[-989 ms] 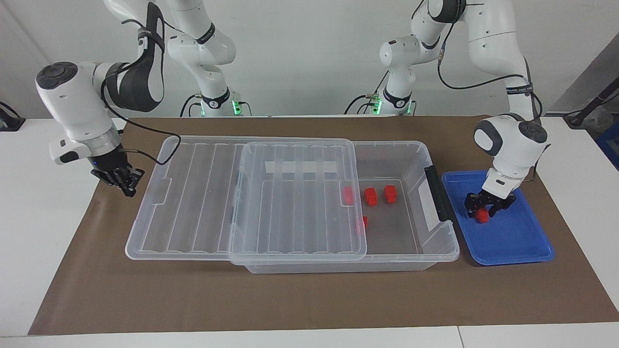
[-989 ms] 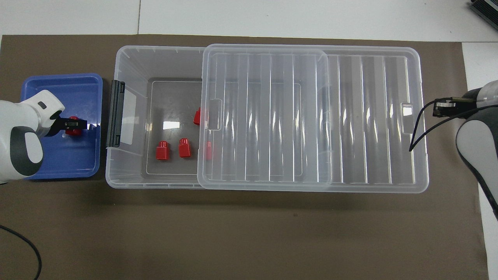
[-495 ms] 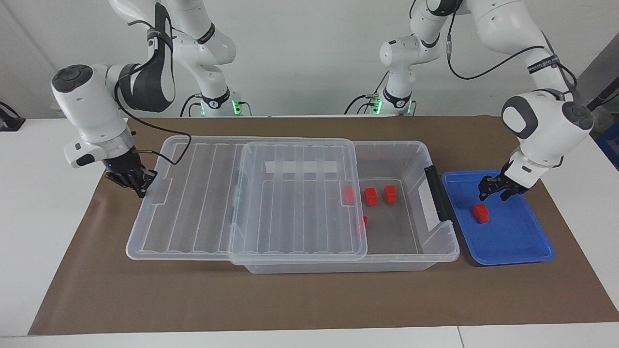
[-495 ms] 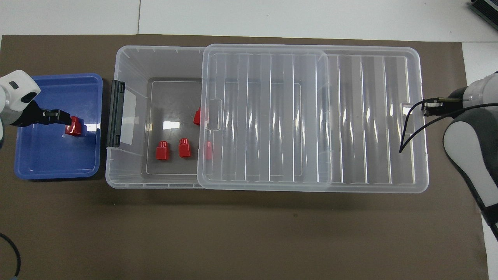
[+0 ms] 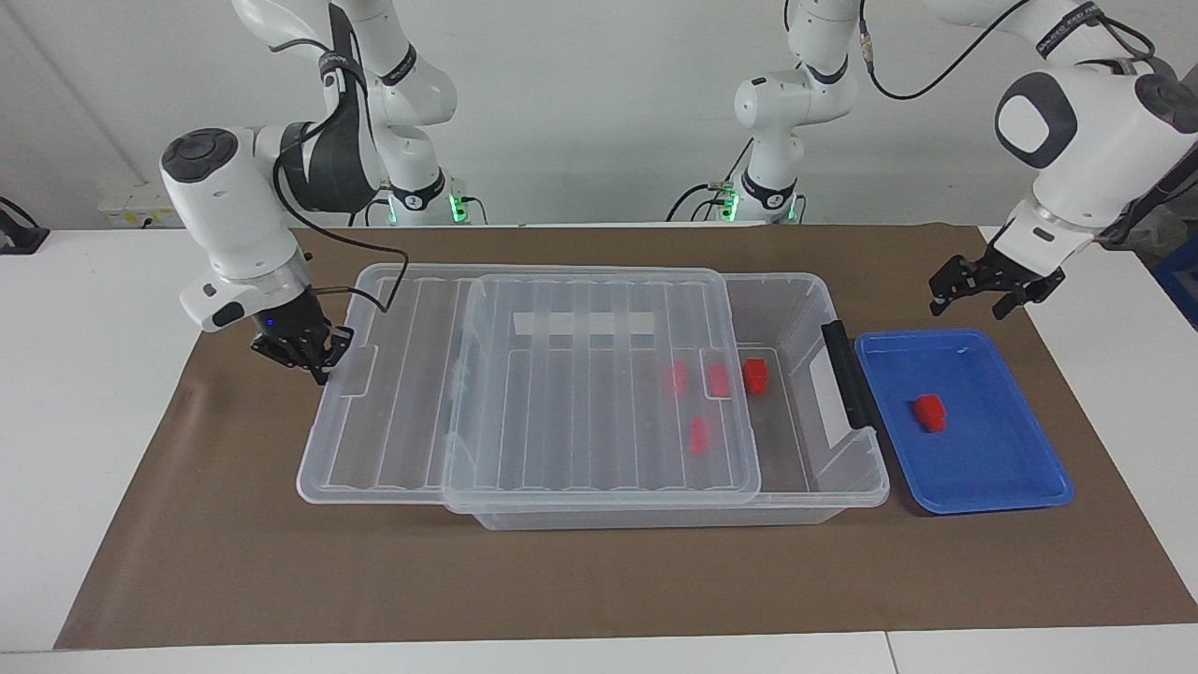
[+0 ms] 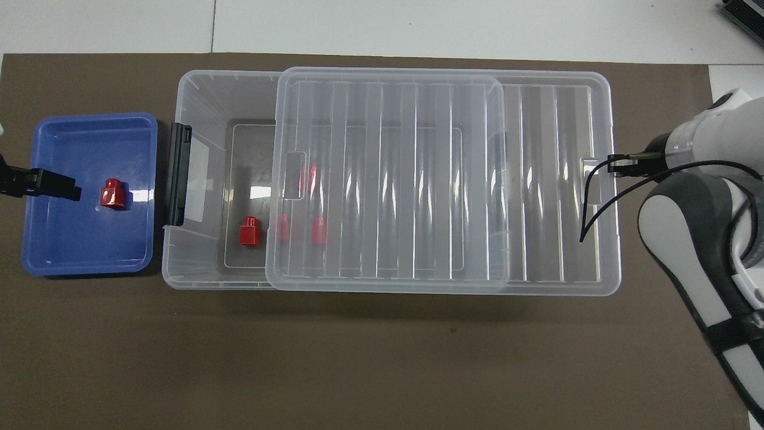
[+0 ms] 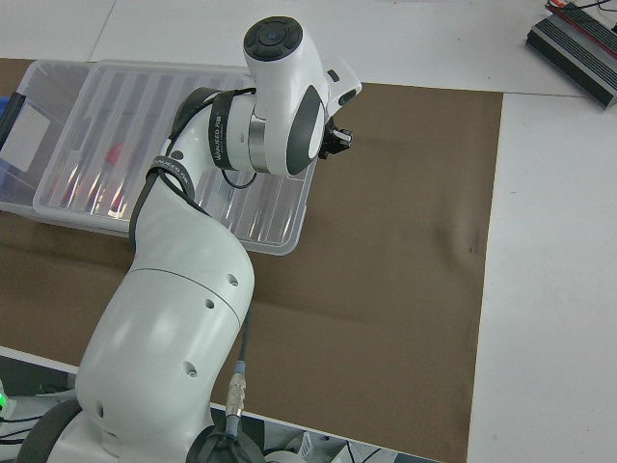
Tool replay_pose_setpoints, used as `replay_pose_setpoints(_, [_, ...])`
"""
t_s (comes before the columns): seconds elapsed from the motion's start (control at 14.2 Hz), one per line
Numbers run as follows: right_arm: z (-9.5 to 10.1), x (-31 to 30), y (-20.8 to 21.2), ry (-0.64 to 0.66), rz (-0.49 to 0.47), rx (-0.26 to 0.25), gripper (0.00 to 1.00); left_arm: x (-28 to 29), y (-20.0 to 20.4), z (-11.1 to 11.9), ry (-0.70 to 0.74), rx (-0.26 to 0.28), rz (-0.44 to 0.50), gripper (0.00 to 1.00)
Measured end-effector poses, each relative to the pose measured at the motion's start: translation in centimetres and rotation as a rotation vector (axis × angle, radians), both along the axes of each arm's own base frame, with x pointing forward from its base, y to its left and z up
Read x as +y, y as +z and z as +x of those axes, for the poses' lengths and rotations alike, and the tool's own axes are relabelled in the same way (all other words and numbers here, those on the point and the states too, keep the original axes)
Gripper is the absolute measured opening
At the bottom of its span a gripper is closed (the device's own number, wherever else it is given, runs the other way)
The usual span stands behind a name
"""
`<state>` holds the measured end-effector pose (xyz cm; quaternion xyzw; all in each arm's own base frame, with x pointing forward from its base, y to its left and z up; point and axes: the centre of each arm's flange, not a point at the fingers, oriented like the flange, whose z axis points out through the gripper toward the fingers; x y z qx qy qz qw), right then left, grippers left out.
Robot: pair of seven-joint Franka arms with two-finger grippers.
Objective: Place red block in blue tray from box
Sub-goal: 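Slide the lid closed with the right gripper while the left gripper lifts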
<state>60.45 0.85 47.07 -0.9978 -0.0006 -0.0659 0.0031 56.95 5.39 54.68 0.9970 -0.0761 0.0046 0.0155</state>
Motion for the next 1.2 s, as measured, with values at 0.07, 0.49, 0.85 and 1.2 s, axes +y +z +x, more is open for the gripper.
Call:
replay_pose_setpoints(0.07, [0.0, 0.9, 0.0, 0.015, 0.002, 0.000, 0.01, -1.4, 1.0, -0.5, -0.024, -0.012, 0.001, 1.00])
replay_pose_setpoints(0.49, [-0.4, 6.2, 0.1, 0.105, 0.012, -0.001, 0.01, -8.7, 2.3, -1.2, -0.150, -0.035, 0.001, 1.00])
replay_pose_setpoints(0.85, [-0.8, 9.0, 0.2, 0.154, 0.017, -0.001, 0.01, -12.3, 2.6, -1.7, -0.046, -0.034, -0.004, 1.00])
replay_pose_setpoints(1.2, [-1.3, 11.6, 0.3, 0.199, 0.022, -0.002, 0.01, -12.5, 2.9, -1.8, -0.027, -0.038, -0.005, 1.00])
